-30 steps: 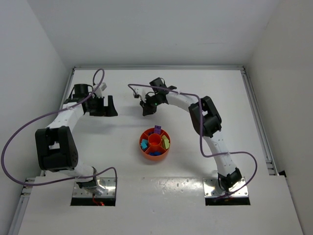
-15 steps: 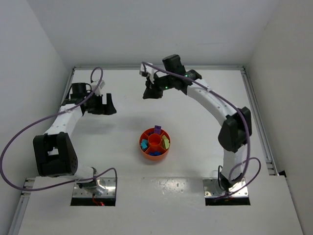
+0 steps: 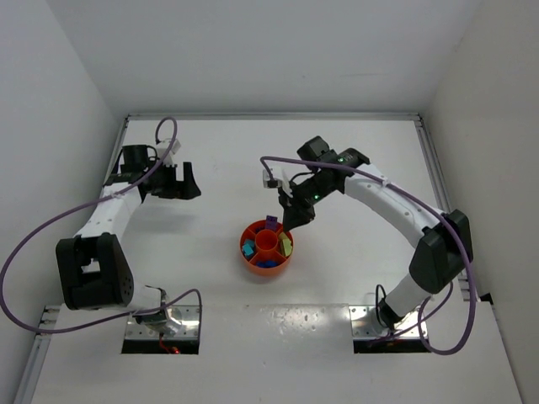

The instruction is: Sort the legos into containers by color

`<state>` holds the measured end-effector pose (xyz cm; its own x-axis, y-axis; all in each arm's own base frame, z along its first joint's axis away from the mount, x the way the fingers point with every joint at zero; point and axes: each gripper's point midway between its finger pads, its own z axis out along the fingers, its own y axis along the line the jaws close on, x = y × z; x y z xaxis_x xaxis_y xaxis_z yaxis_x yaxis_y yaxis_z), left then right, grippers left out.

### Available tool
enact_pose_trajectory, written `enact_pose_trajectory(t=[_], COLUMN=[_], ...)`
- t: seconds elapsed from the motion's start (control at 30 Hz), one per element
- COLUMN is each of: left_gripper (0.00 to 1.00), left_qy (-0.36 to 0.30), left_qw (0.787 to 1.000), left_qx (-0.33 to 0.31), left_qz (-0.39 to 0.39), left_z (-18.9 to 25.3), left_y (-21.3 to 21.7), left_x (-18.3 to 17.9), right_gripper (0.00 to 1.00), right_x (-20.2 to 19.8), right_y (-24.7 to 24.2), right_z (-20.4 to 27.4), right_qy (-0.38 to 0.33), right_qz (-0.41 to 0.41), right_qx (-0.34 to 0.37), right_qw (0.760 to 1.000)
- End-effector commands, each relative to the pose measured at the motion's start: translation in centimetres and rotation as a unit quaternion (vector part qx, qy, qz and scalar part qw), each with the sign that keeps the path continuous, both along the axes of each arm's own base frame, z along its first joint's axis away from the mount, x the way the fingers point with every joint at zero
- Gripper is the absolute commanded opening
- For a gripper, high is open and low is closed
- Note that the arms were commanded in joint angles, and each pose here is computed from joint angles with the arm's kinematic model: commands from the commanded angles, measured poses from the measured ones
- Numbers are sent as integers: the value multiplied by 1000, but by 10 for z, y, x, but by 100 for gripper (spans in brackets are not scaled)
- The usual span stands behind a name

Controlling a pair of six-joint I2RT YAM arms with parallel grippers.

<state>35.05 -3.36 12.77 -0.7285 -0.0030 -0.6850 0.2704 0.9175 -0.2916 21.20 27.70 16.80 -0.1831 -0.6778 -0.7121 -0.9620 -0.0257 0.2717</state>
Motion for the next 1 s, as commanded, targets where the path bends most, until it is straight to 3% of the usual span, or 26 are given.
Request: enact_pose_trajectory(t=[0.0,0.97], left_gripper=[100,100], left_qy=[-28,-22], left_qw=[1000,1000], left_qx=[-9,0], left_qz=[-10,-13], left_z=[13,8], left_y=[-1,1], left_x=[3,2], right_gripper=[3,3], right_x=[-1,14], right_y=[6,55], right_z=[11,-13], right_qy=[-31,-53], right_qz=[4,-3], right_qx=[13,-30], right_qw=[999,998])
